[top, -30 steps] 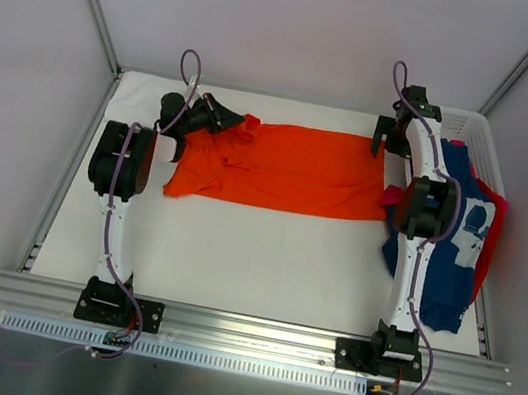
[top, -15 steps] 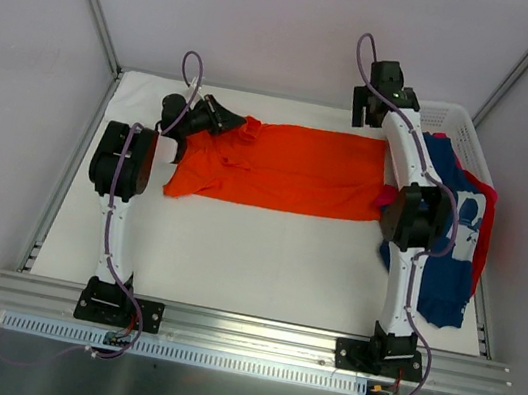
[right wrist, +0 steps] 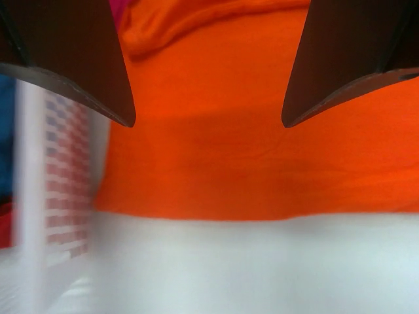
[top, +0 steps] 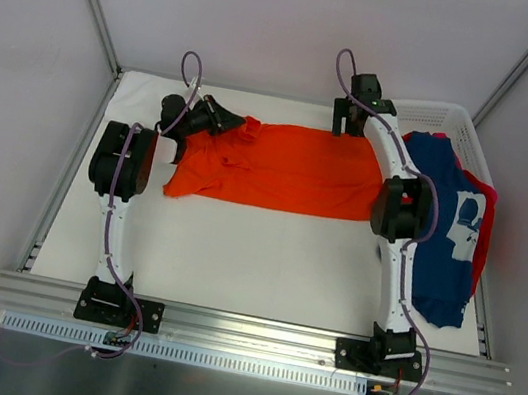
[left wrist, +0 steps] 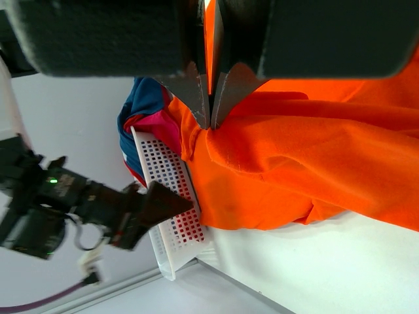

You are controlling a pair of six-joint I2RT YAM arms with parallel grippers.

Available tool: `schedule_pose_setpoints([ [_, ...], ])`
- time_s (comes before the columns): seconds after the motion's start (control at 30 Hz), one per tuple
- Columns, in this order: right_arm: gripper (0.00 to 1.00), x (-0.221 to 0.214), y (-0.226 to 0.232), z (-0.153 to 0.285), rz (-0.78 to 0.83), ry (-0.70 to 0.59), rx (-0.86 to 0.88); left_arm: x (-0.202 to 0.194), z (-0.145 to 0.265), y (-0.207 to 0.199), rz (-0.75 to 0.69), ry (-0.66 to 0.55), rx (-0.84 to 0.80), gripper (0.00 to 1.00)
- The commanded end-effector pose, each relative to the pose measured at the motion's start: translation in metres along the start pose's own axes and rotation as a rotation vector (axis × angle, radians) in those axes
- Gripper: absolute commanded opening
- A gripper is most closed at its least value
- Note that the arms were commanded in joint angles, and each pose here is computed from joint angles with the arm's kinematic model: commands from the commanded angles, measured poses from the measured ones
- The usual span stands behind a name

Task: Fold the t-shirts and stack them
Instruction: Fold the tshirt

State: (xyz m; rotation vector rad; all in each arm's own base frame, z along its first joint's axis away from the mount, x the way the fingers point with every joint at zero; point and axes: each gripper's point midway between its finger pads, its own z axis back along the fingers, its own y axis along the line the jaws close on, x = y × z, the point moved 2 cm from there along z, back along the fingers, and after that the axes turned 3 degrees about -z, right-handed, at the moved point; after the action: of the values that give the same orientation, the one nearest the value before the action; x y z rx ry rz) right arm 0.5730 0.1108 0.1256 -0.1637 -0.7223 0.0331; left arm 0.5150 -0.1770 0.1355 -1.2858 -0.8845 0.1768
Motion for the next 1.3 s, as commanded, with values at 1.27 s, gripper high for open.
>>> schedule_pose_setpoints([
  [1.27, 0.99, -0.037, -0.093, -0.061, -0.587, 0.215, 0.185, -0.001, 0.001, -0.018, -0.073, 0.032, -0.034, 0.0],
])
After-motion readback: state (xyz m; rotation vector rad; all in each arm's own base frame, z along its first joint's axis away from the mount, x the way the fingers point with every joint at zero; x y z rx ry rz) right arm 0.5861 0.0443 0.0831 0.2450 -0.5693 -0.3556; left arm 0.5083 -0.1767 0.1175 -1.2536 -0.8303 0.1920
